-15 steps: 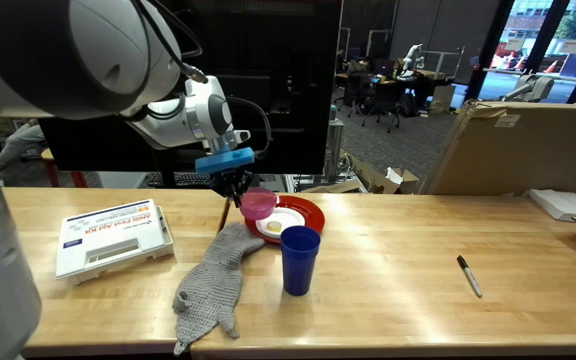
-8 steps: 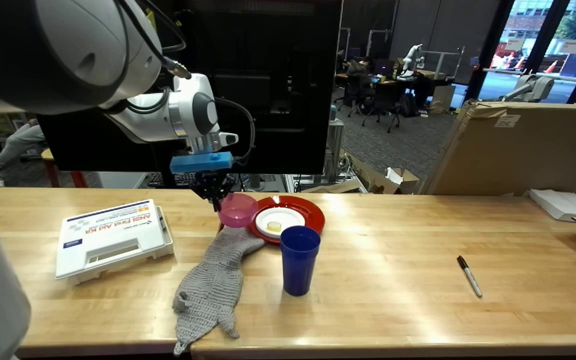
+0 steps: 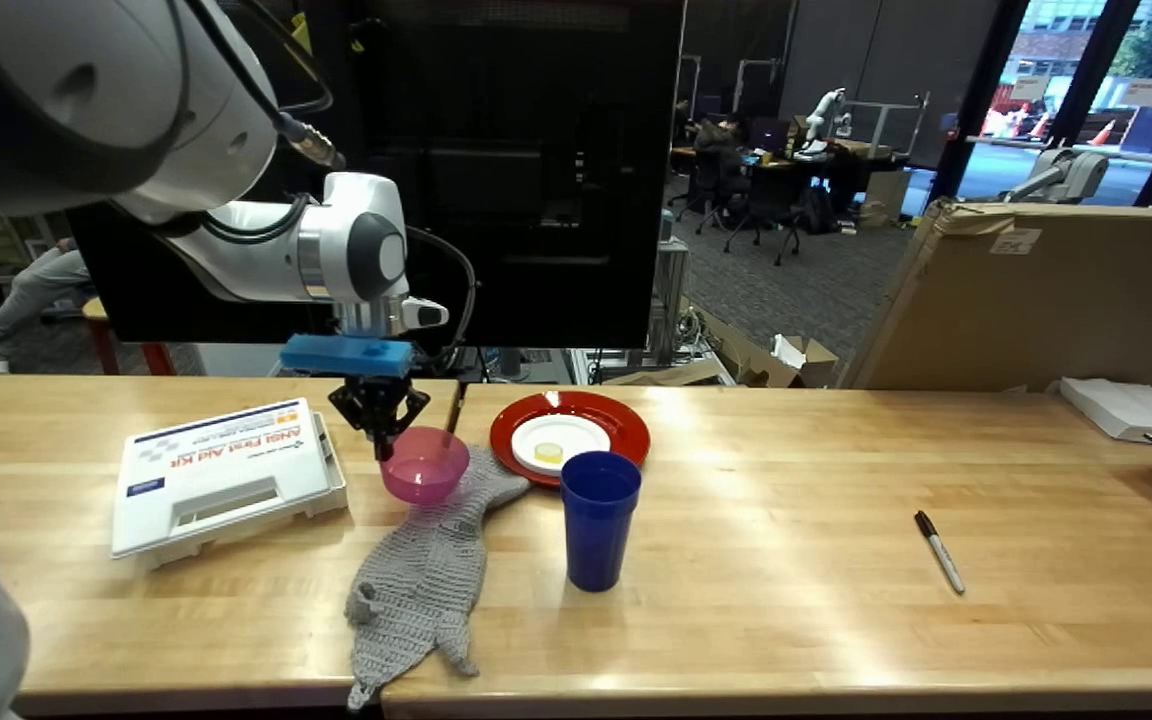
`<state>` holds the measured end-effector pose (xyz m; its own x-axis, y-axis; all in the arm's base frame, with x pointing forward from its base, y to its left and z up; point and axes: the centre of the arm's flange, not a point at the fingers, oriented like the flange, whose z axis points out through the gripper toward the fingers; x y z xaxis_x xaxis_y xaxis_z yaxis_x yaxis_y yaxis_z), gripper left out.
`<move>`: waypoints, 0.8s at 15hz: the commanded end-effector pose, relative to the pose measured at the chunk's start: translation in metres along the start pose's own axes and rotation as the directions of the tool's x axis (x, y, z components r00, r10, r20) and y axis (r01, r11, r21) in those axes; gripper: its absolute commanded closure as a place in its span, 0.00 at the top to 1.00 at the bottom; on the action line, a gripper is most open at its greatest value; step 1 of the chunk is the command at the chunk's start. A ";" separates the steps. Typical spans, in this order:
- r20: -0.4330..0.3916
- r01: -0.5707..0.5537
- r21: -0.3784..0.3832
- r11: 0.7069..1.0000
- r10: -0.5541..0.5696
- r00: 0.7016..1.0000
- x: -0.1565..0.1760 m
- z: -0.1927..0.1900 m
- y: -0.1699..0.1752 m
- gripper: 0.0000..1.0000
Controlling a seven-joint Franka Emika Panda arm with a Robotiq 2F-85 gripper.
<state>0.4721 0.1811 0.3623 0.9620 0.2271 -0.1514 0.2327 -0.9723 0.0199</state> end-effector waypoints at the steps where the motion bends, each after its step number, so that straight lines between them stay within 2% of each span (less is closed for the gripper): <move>1: 0.046 -0.061 0.034 0.998 0.060 0.997 -0.036 0.000 -0.005 0.01; 4: 0.083 -0.075 0.045 0.996 0.071 0.994 -0.045 0.005 -0.008 0.01; 8: 0.120 -0.113 0.117 0.987 0.099 0.988 -0.056 0.013 -0.007 0.01; 12: 0.113 -0.141 0.076 0.987 0.132 0.985 -0.062 0.018 0.003 0.01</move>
<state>0.4246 0.1751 0.3468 0.9540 0.1195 -0.2748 0.1068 -0.9924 -0.0609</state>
